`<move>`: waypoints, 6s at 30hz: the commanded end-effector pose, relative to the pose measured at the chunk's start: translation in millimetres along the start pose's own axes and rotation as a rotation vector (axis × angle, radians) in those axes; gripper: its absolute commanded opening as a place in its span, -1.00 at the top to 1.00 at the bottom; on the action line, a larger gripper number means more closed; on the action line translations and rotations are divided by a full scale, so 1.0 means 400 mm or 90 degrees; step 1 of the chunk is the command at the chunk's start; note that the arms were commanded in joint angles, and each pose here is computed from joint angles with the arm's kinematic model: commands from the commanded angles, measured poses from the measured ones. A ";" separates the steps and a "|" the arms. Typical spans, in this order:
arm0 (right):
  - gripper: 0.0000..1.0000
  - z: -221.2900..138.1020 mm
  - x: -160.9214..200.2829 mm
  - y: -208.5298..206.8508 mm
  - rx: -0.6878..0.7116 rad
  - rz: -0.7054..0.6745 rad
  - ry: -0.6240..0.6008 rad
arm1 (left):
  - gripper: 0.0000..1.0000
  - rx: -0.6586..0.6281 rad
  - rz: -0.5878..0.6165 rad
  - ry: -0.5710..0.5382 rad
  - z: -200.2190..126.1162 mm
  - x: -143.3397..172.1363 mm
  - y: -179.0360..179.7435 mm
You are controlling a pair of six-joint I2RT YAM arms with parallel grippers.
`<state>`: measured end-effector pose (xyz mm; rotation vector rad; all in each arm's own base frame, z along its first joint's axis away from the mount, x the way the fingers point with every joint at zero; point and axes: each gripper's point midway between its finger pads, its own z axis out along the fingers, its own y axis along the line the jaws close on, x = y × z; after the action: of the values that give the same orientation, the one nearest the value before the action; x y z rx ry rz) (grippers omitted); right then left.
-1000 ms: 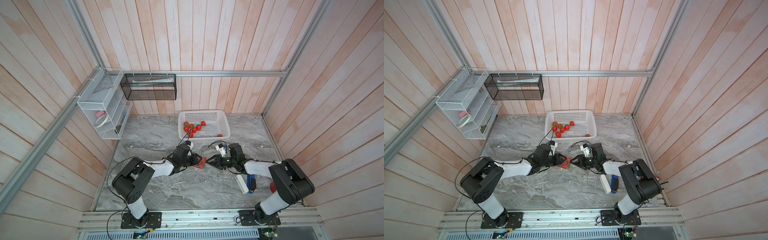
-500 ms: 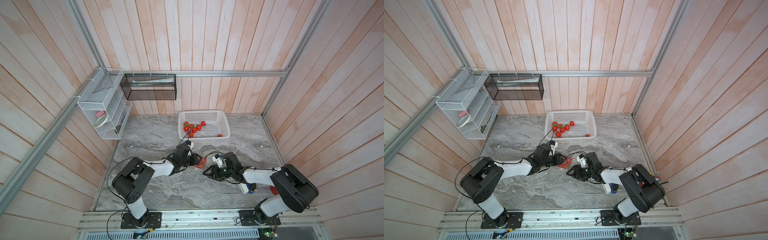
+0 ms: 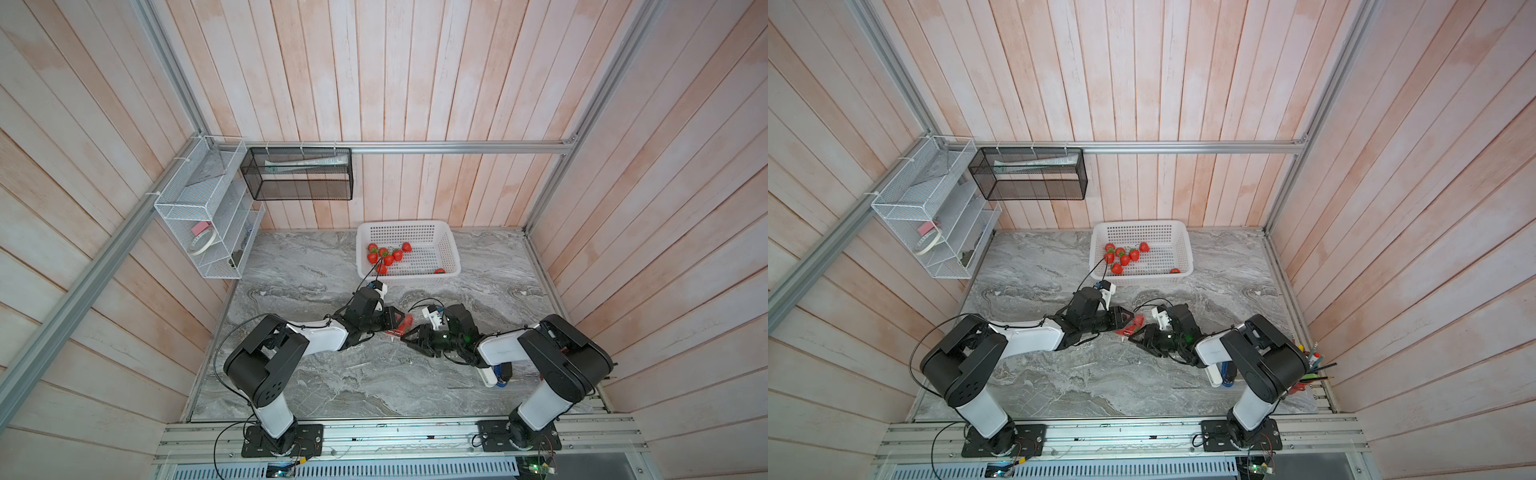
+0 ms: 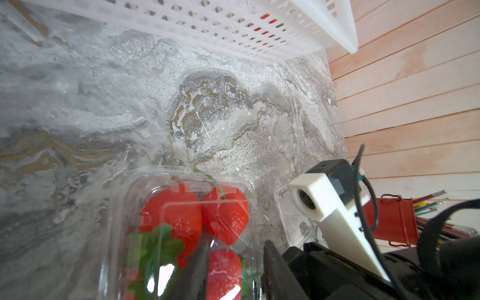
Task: Pack strawberries into containers
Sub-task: Close the packing box at the center of the board.
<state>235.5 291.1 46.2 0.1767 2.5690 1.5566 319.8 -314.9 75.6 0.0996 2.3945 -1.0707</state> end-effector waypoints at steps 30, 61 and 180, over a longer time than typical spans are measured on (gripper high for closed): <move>0.59 0.024 -0.018 0.004 -0.012 0.001 -0.002 | 0.24 -0.020 -0.005 0.039 0.017 0.053 0.041; 0.33 -0.058 -0.041 -0.009 -0.003 -0.009 -0.033 | 0.29 -0.007 0.000 0.033 0.002 0.032 0.009; 0.03 -0.061 -0.112 0.041 -0.034 -0.017 -0.027 | -0.04 -0.100 0.000 0.022 -0.024 -0.028 0.059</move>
<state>280.8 263.2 72.5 0.1822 2.4982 1.5264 331.3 -285.0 72.9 0.0547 2.5050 -0.8612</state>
